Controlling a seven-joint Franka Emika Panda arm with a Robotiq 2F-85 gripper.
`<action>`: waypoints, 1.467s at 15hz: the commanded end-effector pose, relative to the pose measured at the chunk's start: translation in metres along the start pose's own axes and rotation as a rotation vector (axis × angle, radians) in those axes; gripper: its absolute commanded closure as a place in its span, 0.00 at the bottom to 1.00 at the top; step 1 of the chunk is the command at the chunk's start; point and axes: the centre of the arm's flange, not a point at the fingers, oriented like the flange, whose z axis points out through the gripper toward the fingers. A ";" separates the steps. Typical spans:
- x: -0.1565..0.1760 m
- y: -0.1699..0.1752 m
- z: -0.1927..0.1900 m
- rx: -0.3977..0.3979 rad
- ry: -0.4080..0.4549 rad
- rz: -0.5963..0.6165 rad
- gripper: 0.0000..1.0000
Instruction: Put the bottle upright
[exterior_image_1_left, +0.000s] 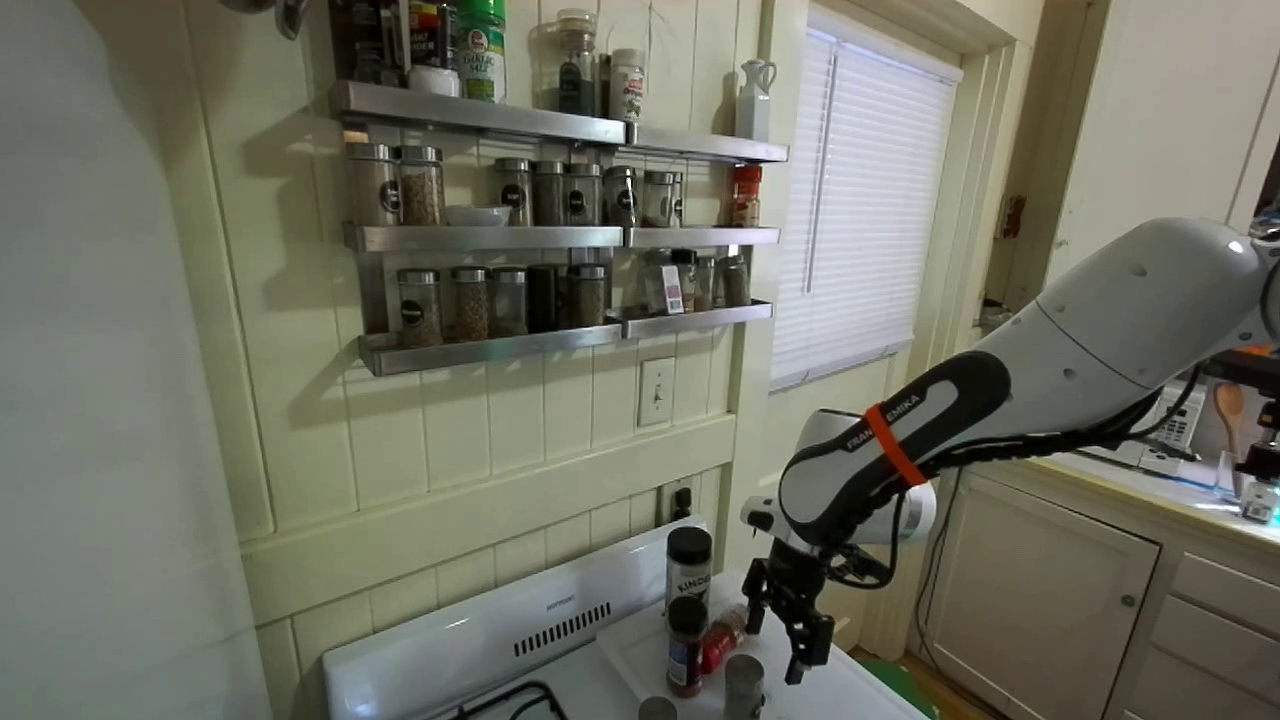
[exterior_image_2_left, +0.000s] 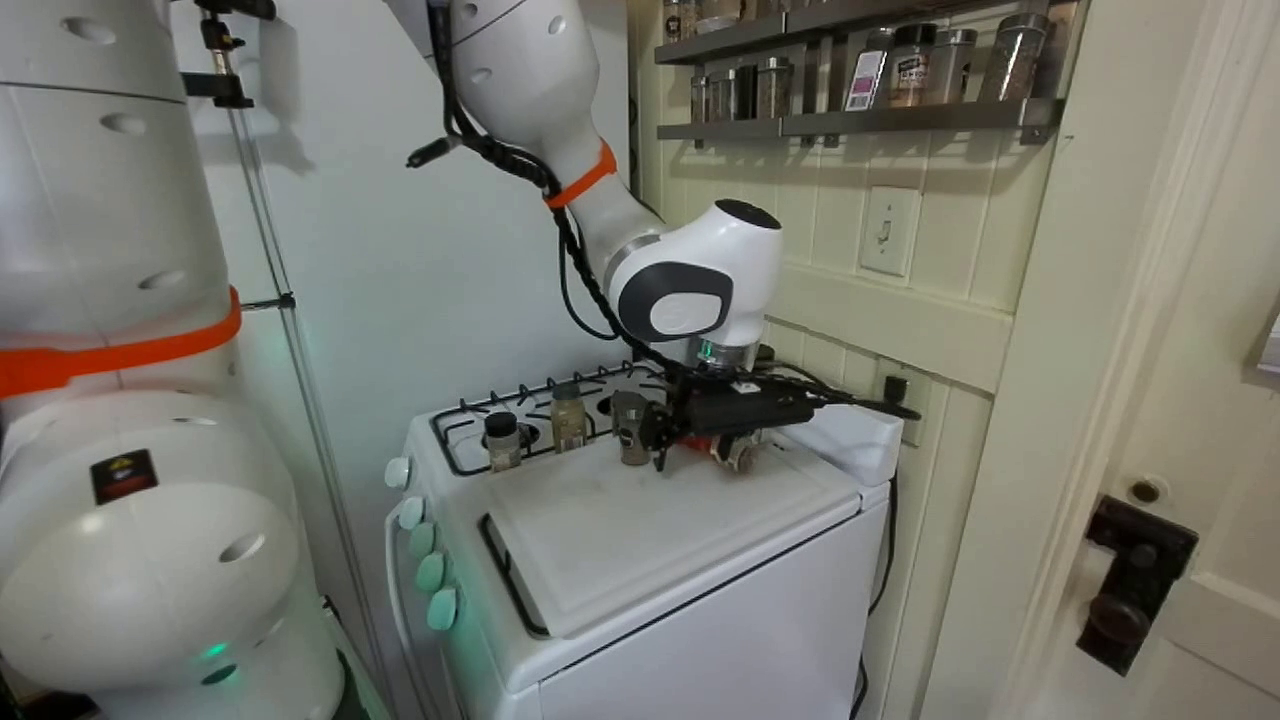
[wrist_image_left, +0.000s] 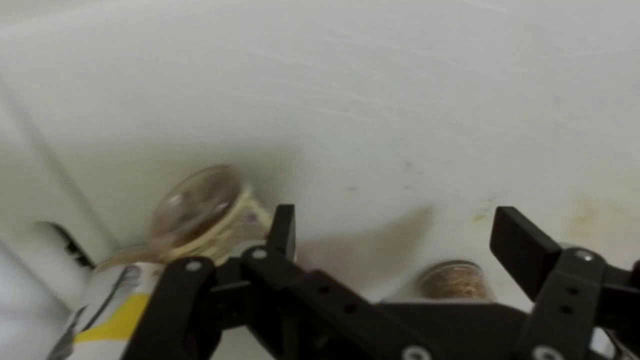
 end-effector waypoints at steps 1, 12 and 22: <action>0.000 -0.030 -0.006 0.098 -0.019 0.025 0.00; 0.012 -0.019 -0.045 -0.115 -0.032 -0.061 0.00; -0.002 0.004 -0.005 -0.197 -0.011 -0.214 0.00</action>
